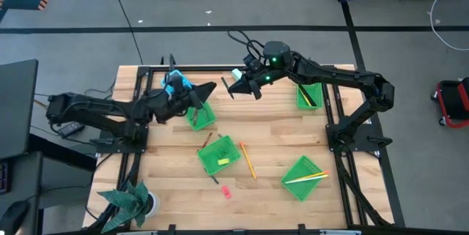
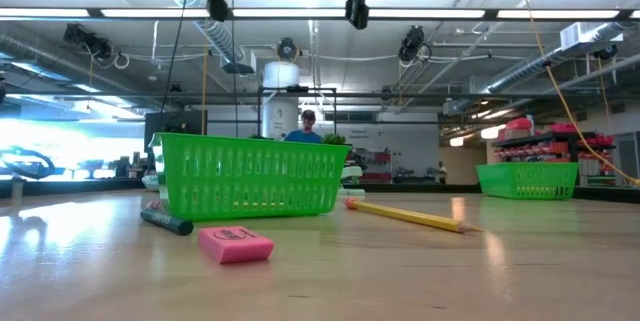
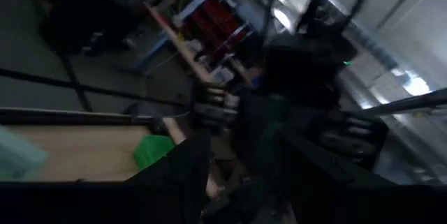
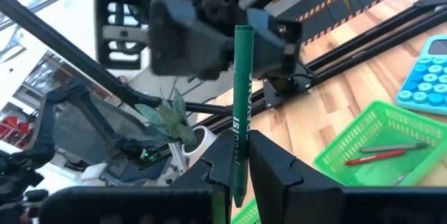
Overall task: Sort crayons/erasers/pens/pencils in bins
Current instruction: Put the top green crayon into the top left green bin
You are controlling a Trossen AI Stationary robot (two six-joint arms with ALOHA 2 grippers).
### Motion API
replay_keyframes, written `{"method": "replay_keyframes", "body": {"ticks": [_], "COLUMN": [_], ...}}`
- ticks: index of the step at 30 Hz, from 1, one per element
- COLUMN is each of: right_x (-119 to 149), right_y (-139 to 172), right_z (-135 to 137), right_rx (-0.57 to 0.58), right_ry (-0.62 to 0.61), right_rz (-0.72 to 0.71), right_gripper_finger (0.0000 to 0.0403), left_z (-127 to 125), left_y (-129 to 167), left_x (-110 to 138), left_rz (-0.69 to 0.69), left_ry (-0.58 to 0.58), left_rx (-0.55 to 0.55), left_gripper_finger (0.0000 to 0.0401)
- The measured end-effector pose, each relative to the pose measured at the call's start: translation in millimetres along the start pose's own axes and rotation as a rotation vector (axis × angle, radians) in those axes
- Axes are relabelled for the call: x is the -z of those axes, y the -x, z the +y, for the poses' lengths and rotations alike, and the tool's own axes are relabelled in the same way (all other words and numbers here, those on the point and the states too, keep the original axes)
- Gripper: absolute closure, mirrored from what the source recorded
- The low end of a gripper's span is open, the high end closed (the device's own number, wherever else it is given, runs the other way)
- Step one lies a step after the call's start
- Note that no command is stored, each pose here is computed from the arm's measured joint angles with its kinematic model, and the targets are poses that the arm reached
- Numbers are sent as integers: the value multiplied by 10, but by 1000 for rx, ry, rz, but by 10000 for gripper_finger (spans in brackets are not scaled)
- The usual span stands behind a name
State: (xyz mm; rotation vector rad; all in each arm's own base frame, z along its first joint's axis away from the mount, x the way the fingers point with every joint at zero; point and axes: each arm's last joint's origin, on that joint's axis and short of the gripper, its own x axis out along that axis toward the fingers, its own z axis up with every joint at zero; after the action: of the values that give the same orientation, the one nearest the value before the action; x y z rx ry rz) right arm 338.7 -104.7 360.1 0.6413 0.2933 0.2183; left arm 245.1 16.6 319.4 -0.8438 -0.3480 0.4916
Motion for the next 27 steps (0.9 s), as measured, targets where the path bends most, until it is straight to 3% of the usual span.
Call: {"method": "replay_keyframes", "body": {"ticks": [9, 27], "right_x": [-4, 4], "right_y": [1, 0], "right_z": [-9, -10], "right_rx": [26, 23], "right_ry": [-3, -4], "right_rz": [-14, -5], "right_gripper_finger": [359, 359], "left_z": [-32, -15], "left_y": [-66, -151], "left_x": [43, 98], "left_rz": [-14, -57], "left_ry": [-5, -138], "left_rx": [67, 83], "left_gripper_finger": [229, 229]}}
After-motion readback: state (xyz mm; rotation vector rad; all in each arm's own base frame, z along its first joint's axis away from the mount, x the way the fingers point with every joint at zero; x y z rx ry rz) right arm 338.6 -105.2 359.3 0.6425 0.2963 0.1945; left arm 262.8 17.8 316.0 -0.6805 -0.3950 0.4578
